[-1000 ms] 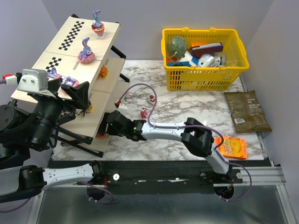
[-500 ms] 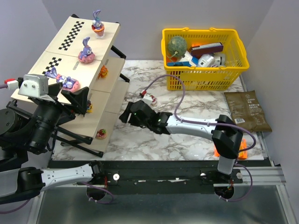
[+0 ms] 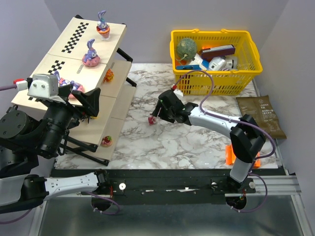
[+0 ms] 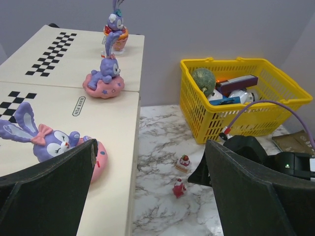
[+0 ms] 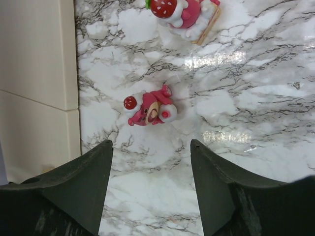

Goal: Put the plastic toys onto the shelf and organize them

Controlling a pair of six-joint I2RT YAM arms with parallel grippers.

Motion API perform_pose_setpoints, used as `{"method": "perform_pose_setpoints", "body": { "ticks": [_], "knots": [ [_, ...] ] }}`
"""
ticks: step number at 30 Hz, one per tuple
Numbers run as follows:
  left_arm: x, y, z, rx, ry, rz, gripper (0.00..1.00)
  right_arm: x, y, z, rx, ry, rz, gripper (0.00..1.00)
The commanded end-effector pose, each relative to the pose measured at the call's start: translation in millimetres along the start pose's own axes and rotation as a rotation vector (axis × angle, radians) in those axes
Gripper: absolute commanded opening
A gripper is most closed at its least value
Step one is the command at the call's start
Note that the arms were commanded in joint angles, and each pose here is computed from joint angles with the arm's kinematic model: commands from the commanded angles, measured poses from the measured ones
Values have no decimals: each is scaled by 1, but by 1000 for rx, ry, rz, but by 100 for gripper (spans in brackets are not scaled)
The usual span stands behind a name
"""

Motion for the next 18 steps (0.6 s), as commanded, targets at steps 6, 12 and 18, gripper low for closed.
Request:
{"method": "perform_pose_setpoints", "body": {
  "ticks": [6,12,18],
  "knots": [
    [-10,3,6,-38,93,-28,99,7,-17,15,-28,7,98,72],
    [-18,4,2,-16,83,-21,99,10,-31,18,-2,-27,136,71],
    [-30,8,0,22,98,-46,99,15,-44,16,21,-40,148,68]
  ]
}}
Point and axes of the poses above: each gripper's point midway between its finger pads, its own y axis back along the fingers, its own z axis along the line the jaws close on, x = y × z, the point moved 2 cm from there along y, back along the fingers, and after that the axes turned 12 degrees about y, right-handed, at the moved point
